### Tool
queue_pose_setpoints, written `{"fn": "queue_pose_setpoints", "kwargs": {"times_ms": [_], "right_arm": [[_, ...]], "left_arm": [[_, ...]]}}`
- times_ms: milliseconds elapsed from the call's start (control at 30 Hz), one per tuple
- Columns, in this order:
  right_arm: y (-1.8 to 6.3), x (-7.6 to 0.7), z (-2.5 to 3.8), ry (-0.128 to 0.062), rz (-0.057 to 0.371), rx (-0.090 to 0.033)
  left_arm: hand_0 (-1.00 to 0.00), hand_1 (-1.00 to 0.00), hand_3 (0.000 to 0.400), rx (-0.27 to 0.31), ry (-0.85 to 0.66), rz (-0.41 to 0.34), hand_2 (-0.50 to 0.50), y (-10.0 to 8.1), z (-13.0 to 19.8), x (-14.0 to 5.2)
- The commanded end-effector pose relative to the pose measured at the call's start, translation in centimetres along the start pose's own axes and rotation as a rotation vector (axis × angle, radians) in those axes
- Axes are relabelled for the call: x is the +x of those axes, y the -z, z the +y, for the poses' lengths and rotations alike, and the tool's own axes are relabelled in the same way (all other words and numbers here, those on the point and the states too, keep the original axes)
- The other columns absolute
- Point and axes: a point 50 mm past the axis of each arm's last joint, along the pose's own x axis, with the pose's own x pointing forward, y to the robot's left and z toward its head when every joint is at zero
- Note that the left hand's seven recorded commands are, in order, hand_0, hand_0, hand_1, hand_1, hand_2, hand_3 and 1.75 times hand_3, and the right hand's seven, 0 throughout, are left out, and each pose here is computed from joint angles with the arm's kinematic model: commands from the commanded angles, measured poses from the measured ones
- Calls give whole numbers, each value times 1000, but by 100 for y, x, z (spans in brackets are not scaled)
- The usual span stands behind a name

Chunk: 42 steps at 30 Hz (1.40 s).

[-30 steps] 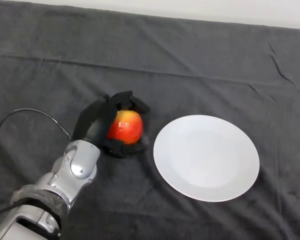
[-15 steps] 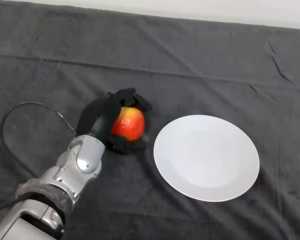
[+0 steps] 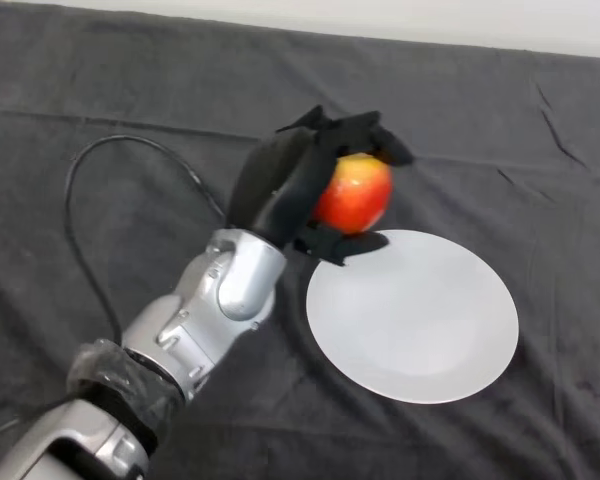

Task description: Move the apple to the plate

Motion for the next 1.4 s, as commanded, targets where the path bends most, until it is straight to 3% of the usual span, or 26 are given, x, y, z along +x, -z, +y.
{"fn": "queue_pose_setpoints", "kwargs": {"times_ms": [33, 433, 1000, 1067, 1100, 1133, 1167, 1400], "right_arm": [[473, -621, -244, 10, 251, -84], [473, -621, -244, 10, 251, -85], [473, -621, -244, 10, 251, -85], [473, -621, -244, 10, 251, -85], [473, -621, -244, 10, 251, -85], [473, -621, -244, 10, 251, -84], [473, -621, -244, 10, 251, -84], [473, -621, -244, 10, 251, -84]], "left_arm": [[-1000, -1000, 400, 15, 10, 3, 0, 9, -58, -97], [-1000, -1000, 400, -12, 109, -30, 0, -122, -370, -147], [-1000, -1000, 400, -5, 269, 4, 0, -19, -598, -241], [-1000, -933, 400, -4, 280, 8, -33, -14, -603, -239], [-722, -337, 289, -3, 285, 10, -192, -12, -603, -235], [-514, -8, 205, -3, 288, 12, -253, -11, -601, -231], [0, 0, 0, -3, 291, 13, 0, -11, -596, -224], [0, 0, 0, -14, 273, 15, 0, -16, -492, -150]]}}
